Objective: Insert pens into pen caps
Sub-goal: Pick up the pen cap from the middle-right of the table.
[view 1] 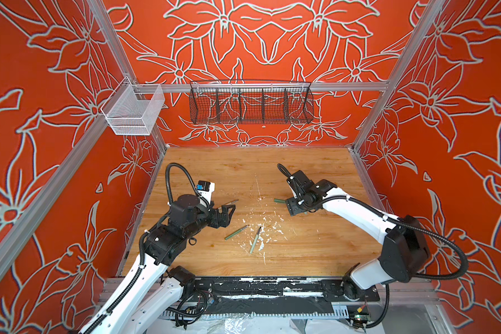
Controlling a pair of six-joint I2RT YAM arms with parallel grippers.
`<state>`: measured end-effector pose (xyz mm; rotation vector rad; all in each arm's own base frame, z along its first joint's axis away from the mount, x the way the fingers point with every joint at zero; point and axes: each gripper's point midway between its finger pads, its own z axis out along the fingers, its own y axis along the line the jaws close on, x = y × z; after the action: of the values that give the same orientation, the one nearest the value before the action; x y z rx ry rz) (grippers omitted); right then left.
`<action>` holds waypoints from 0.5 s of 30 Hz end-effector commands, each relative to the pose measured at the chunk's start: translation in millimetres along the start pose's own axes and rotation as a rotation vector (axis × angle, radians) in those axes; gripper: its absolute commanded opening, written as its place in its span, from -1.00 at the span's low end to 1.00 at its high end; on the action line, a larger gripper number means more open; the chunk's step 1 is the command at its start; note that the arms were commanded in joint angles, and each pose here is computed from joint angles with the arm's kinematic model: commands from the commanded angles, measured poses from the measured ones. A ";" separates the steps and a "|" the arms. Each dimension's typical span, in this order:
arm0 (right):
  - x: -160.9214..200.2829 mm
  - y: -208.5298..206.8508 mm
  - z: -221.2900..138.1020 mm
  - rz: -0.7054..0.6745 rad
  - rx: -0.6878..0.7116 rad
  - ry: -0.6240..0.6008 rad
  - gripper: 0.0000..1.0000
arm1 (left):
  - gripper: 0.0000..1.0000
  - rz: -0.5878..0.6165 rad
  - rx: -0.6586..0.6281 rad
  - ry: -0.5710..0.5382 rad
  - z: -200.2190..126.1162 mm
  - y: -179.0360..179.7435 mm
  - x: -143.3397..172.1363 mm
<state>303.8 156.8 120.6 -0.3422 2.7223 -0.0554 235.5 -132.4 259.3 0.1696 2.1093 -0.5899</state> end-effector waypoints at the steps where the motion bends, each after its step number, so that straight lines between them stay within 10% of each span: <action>1: 8.4 -18.3 16.8 0.036 0.036 0.048 0.43 | 0.94 -0.009 -0.075 0.038 -5.3 9.4 17.4; 10: -2.6 -38.4 28.6 -0.032 0.050 0.060 0.04 | 0.94 0.046 -0.142 0.146 20.0 9.8 31.4; 15: 5.2 -35.6 48.0 -0.095 0.054 0.150 -0.16 | 0.94 0.087 -0.068 0.019 16.3 -8.7 18.1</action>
<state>326.2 120.1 88.9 -0.3841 2.8017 -0.1662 231.7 -152.8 217.7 0.2537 2.2440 -0.4609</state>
